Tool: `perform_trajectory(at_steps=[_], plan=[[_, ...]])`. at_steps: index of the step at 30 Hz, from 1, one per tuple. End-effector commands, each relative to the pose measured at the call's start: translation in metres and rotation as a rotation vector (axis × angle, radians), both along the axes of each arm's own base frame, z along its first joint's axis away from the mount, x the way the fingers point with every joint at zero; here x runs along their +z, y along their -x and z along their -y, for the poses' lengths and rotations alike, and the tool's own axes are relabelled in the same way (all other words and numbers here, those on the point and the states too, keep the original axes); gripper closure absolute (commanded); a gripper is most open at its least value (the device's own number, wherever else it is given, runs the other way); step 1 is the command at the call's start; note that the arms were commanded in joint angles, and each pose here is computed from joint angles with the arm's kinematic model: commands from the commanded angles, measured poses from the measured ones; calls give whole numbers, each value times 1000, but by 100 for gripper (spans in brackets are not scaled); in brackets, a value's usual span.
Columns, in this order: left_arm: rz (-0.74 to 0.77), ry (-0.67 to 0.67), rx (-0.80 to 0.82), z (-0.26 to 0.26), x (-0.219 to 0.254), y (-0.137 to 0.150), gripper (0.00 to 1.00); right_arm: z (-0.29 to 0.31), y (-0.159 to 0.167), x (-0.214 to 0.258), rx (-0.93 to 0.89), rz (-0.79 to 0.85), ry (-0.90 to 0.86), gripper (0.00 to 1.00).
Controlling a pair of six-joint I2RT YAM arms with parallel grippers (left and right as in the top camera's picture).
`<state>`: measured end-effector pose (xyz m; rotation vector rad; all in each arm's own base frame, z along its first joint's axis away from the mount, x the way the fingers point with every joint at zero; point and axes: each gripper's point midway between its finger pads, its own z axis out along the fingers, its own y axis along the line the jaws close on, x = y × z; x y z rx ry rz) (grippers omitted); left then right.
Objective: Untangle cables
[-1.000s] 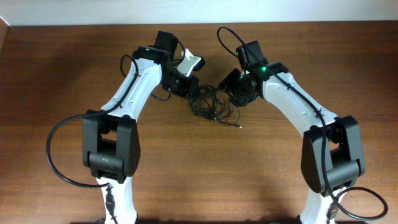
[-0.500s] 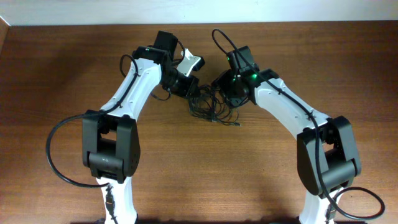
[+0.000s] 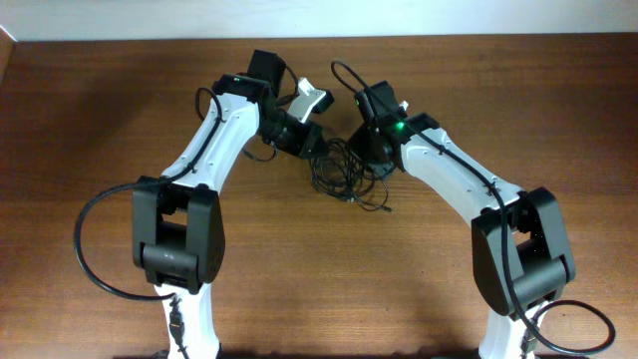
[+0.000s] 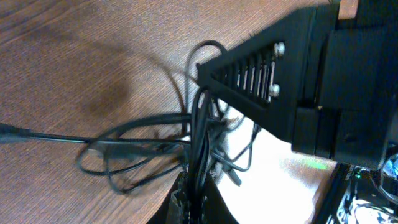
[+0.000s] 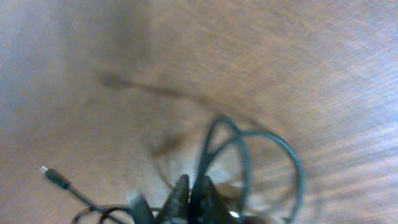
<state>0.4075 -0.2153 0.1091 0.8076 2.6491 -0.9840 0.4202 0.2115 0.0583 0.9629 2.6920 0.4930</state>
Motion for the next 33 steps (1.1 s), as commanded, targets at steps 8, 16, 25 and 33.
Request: perform_trajectory(at_steps=[8,16,25,33], plan=[[-41,-250,206,-36,-28,-15,100,15,2,148,250,307,-208,96],[-88,-548,569,-94,-48,-24,100,116,20,172,26,265,-141,96],[-81,-544,570,-94,-48,-26,91,103,57,89,190,-31,73,96],[-81,-544,570,-94,-48,-26,58,76,65,16,273,-222,116,95]])
